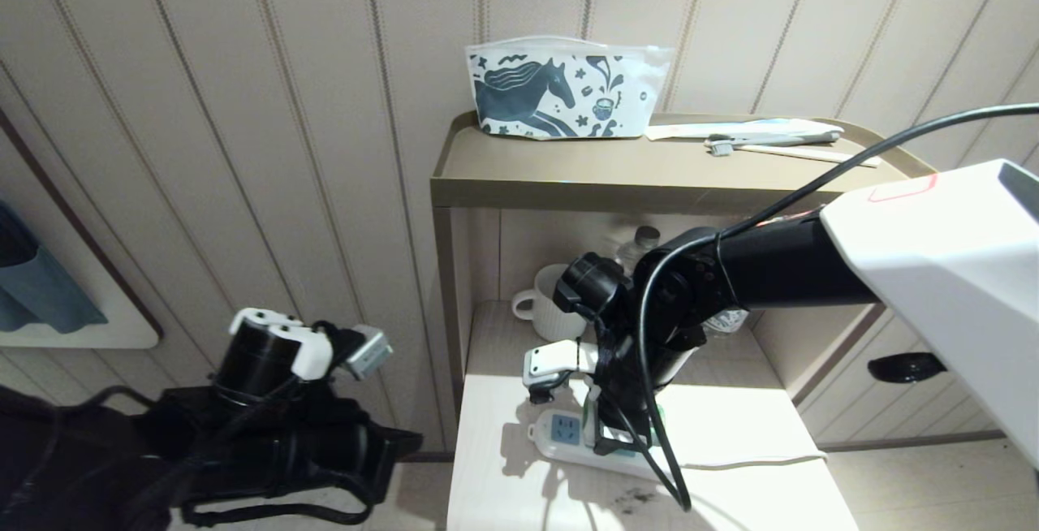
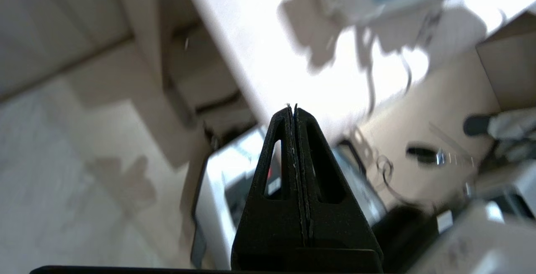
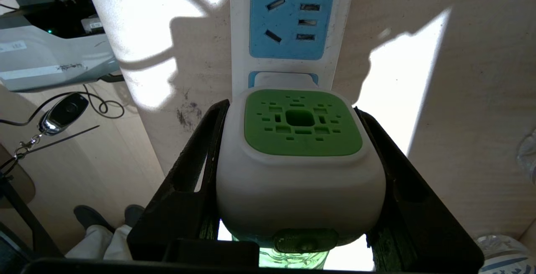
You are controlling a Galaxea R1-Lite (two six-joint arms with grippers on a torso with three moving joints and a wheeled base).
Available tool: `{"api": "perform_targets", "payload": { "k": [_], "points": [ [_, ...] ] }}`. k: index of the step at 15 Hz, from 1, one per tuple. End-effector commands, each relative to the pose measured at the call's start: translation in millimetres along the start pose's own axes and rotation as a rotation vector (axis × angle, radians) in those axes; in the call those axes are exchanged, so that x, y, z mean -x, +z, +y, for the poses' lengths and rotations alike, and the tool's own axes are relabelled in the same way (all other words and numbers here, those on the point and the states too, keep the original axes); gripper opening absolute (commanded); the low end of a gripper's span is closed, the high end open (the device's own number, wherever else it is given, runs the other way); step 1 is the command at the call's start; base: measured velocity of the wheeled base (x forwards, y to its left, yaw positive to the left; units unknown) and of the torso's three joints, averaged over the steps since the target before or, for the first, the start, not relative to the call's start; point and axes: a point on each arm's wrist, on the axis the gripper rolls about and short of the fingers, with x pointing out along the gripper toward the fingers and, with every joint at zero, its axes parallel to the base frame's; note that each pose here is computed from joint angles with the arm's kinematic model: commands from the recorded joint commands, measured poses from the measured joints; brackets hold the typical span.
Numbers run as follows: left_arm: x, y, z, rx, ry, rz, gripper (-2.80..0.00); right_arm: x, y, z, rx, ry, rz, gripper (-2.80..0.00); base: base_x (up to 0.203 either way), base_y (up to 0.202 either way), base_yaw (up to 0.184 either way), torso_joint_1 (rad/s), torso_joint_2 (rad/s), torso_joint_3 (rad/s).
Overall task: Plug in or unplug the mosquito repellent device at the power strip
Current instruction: Hold the socket with your left hand and unplug it with your right hand
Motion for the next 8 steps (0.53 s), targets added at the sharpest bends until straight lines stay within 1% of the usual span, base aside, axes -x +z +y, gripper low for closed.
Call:
{"api": "perform_targets", "payload": {
  "k": [1, 3, 5, 6, 7, 8],
  "points": [
    [-51, -3, -16.5, -0.015, -0.017, -0.009, -2.80, -2, 0, 0, 0.005, 0.002, 0.000, -2.80, 0.000, 0.000, 0.000, 0.000, 0.00, 0.000],
    [-65, 0, -23.1, -0.010, 0.016, -0.028, -2.80, -1, 0, 0, 0.004, -0.005, -0.008, -2.80, 0.000, 0.000, 0.000, 0.000, 0.00, 0.000],
    [-76, -6, -36.5, -0.041, 0.033, -0.012, -2.80, -1, 0, -2, 0.001, -0.012, -0.015, -2.80, 0.000, 0.000, 0.000, 0.000, 0.00, 0.000],
    [-79, -5, -39.3, -0.045, 0.044, -0.017, -2.80, -2, 1, -2, 0.001, -0.011, -0.014, -2.80, 0.000, 0.000, 0.000, 0.000, 0.00, 0.000],
    [-83, -5, -41.9, -0.039, 0.056, -0.024, -2.80, -2, 1, -2, 0.001, -0.010, -0.016, -2.80, 0.000, 0.000, 0.000, 0.000, 0.00, 0.000],
    [-84, -1, -43.8, -0.012, 0.054, -0.037, -2.80, -2, 1, -2, 0.001, -0.009, -0.017, -2.80, 0.000, 0.000, 0.000, 0.000, 0.00, 0.000]
  ]
}}
